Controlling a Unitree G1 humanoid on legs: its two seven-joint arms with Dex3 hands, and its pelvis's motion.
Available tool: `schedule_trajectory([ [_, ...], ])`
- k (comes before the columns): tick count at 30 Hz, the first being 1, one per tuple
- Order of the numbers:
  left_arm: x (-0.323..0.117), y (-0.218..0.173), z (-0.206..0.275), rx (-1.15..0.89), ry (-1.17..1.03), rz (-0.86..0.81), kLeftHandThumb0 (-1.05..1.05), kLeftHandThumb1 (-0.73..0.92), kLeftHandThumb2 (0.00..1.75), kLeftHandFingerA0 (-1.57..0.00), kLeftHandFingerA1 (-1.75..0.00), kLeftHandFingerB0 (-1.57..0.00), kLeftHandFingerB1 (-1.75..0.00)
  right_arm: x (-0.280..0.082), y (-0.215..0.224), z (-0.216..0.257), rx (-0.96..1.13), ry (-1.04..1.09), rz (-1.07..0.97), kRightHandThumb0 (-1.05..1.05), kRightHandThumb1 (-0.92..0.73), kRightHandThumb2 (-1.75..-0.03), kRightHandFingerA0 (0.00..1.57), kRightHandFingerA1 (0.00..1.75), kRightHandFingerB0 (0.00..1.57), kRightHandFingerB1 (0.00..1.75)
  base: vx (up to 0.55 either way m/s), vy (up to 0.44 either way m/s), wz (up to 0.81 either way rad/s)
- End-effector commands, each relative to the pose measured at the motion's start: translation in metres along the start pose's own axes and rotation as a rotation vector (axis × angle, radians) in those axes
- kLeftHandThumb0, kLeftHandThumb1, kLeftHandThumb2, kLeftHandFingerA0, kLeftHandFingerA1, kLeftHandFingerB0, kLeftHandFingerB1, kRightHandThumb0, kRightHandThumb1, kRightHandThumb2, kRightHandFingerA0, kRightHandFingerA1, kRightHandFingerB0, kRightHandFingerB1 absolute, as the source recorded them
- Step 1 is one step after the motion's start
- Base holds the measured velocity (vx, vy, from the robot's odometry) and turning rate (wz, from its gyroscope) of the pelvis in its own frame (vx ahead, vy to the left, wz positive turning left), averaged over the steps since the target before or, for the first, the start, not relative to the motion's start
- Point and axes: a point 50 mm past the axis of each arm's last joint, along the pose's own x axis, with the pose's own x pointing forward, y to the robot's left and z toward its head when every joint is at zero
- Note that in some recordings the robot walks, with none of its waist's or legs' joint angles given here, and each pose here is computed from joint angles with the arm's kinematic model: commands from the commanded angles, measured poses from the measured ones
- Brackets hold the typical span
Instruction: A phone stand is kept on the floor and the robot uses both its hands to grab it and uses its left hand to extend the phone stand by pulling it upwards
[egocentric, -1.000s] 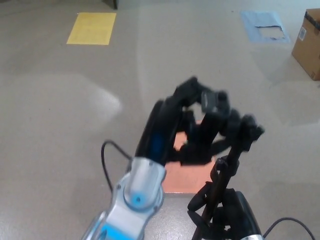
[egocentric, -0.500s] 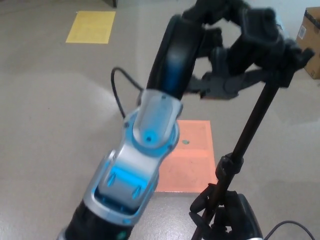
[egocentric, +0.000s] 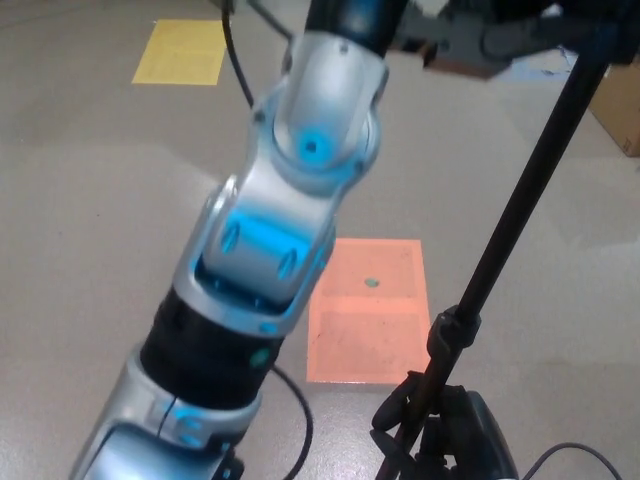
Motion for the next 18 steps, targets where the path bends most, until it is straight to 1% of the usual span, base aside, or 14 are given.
schedule_trajectory([
  [1, 0.042, 0.044, 0.156, -0.195, -0.524, 0.224, -0.15, 0.48, 0.73, -0.99, -1.75, -0.81, -1.75, -0.028, 0.004, -0.041, -0.117, 0.116, 0.052, -0.39, -0.6, -0.64, 1.09, 1.75, 0.98, 1.75, 0.0, 0.0, 0.0],
  [3, 0.043, 0.044, 0.158, -0.202, -0.531, 0.225, -0.15, 0.48, 0.74, -0.97, -1.75, -0.81, -1.75, -0.029, 0.004, -0.041, -0.108, 0.122, 0.048, -0.38, -0.6, -0.64, 1.09, 1.75, 0.98, 1.75, 0.0, 0.0, 0.0],
  [4, 0.043, 0.045, 0.161, -0.214, -0.537, 0.225, -0.17, 0.37, 0.9, -1.3, -1.41, -1.11, -1.33, -0.028, 0.004, -0.041, -0.112, 0.115, 0.045, -0.38, -0.63, -0.59, 1.1, 1.75, 0.99, 1.75, 0.0, 0.0, 0.0],
  [6, 0.044, 0.045, 0.163, -0.228, -0.54, 0.219, -0.14, 0.37, 0.9, -1.31, -1.41, -1.11, -1.32, -0.029, 0.005, -0.042, -0.111, 0.121, 0.045, -0.39, -0.64, -0.59, 1.09, 1.75, 0.99, 1.75, 0.0, 0.0, 0.0],
  [7, 0.044, 0.045, 0.164, -0.233, -0.541, 0.217, -0.14, 0.37, 0.9, -1.31, -1.41, -1.11, -1.32, -0.029, 0.006, -0.042, -0.109, 0.124, 0.046, -0.39, -0.64, -0.59, 1.09, 1.75, 0.99, 1.75, 0.0, 0.0, 0.0],
  [8, 0.045, 0.047, 0.166, -0.232, -0.54, 0.222, -0.11, 0.45, 0.78, -1.02, -1.74, -0.88, -1.75, -0.029, 0.006, -0.043, -0.098, 0.137, 0.052, -0.4, -0.61, -0.64, 1.09, 1.75, 0.97, 1.75, 0.0, 0.0, 0.0],
  [9, 0.045, 0.047, 0.167, -0.232, -0.54, 0.223, -0.14, 0.37, 0.9, -1.32, -1.41, -1.12, -1.32, -0.029, 0.006, -0.043, -0.095, 0.139, 0.053, -0.39, -0.61, -0.64, 1.07, 1.75, 0.97, 1.75, 0.0, 0.0, 0.0],
  [10, 0.045, 0.048, 0.167, -0.231, -0.539, 0.223, -0.14, 0.37, 0.9, -1.32, -1.41, -1.12, -1.32, -0.029, 0.006, -0.043, -0.092, 0.14, 0.055, -0.39, -0.61, -0.64, 1.07, 1.75, 0.97, 1.75, 0.0, 0.0, 0.0],
  [11, 0.044, 0.048, 0.166, -0.223, -0.538, 0.225, -0.14, 0.47, 0.72, -1.02, -1.73, -0.85, -1.75, -0.029, 0.007, -0.042, -0.09, 0.14, 0.056, -0.38, -0.61, -0.64, 1.07, 1.75, 0.97, 1.75, 0.0, 0.0, 0.0],
  [12, 0.044, 0.048, 0.166, -0.223, -0.538, 0.225, -0.14, 0.47, 0.72, -1.02, -1.73, -0.85, -1.75, -0.029, 0.007, -0.042, -0.09, 0.14, 0.056, -0.38, -0.61, -0.64, 1.07, 1.75, 0.97, 1.75, 0.0, 0.0, 0.0],
  [14, 0.043, 0.048, 0.161, -0.197, -0.529, 0.233, -0.13, 0.45, 0.74, -0.99, -1.75, -0.8, -1.75, -0.031, 0.008, -0.042, -0.088, 0.131, 0.056, -0.37, -0.61, -0.64, 1.08, 1.75, 0.97, 1.75, 0.0, 0.0, 0.0],
  [16, 0.041, 0.047, 0.157, -0.171, -0.528, 0.242, -0.15, 0.45, 0.75, -0.98, -1.75, -0.81, -1.75, -0.031, 0.009, -0.043, -0.08, 0.139, 0.058, -0.37, -0.61, -0.64, 1.07, 1.75, 0.96, 1.75, 0.0, 0.0, 0.0],
  [17, 0.039, 0.047, 0.153, -0.187, -0.519, 0.225, -0.13, 0.43, 0.82, -0.96, -1.75, -0.81, -1.75, -0.031, 0.009, -0.043, -0.074, 0.141, 0.062, -0.37, -0.64, -0.6, 1.07, 1.75, 0.97, 1.75, 0.0, 0.0, 0.0],
  [18, 0.037, 0.046, 0.148, -0.225, -0.506, 0.196, -0.13, 0.43, 0.82, -0.96, -1.75, -0.81, -1.75, -0.031, 0.008, -0.043, -0.069, 0.14, 0.066, -0.37, -0.64, -0.6, 1.07, 1.75, 0.97, 1.75, 0.0, 0.0, 0.0],
])
